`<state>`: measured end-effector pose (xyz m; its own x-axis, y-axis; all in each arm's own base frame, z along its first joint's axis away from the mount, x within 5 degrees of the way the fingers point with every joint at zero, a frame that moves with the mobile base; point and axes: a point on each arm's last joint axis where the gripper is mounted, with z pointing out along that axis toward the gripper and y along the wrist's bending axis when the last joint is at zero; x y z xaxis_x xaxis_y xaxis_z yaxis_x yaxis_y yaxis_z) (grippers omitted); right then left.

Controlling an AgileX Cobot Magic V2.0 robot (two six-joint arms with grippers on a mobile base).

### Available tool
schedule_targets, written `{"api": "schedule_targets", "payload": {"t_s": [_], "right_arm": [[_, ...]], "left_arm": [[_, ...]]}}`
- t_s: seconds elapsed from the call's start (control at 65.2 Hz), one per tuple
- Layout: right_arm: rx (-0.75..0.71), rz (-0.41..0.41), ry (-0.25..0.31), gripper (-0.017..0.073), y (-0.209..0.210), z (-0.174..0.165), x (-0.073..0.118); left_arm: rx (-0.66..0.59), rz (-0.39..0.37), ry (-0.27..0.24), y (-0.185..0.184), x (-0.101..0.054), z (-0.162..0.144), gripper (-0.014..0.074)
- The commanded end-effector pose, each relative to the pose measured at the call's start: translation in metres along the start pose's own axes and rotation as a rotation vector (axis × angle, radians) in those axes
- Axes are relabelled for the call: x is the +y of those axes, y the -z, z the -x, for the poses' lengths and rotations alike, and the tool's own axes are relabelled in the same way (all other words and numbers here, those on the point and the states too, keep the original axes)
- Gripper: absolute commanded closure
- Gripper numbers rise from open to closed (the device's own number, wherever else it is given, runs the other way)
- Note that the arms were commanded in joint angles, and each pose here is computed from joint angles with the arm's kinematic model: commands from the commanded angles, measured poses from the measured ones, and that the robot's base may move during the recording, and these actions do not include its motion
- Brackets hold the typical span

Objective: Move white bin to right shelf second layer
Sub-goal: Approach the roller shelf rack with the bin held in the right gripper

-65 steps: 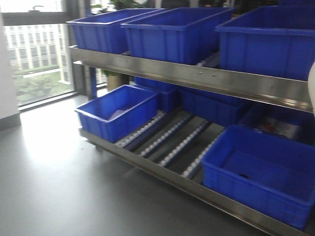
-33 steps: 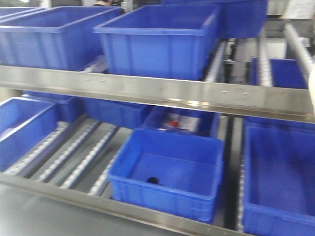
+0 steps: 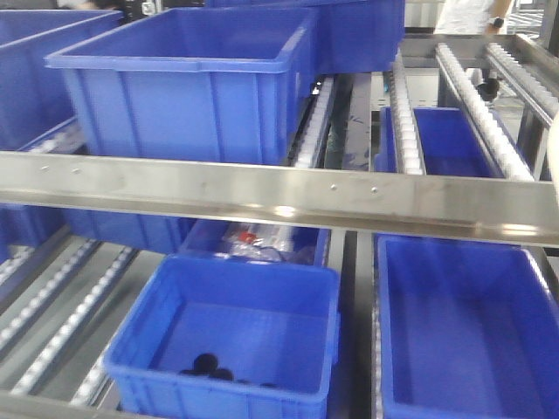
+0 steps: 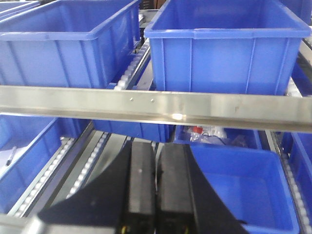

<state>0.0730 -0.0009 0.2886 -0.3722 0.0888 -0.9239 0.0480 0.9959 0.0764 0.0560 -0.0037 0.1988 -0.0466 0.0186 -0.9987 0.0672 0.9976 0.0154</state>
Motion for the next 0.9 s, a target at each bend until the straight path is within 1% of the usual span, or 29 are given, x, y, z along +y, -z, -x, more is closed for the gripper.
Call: {"api": "schedule_targets", "payload": {"t_s": [0.0, 0.889], "right_arm": [[-0.122, 0.005, -0.006, 0.0514, 0.0039, 0.0176, 0.001], [-0.122, 0.005, -0.006, 0.0514, 0.0039, 0.0176, 0.001]], "left_arm": [[-0.066, 0.0, 0.003, -0.0006, -0.0001, -0.0036, 0.0509], [-0.066, 0.0, 0.003, -0.0006, -0.0001, -0.0036, 0.0509]]}}
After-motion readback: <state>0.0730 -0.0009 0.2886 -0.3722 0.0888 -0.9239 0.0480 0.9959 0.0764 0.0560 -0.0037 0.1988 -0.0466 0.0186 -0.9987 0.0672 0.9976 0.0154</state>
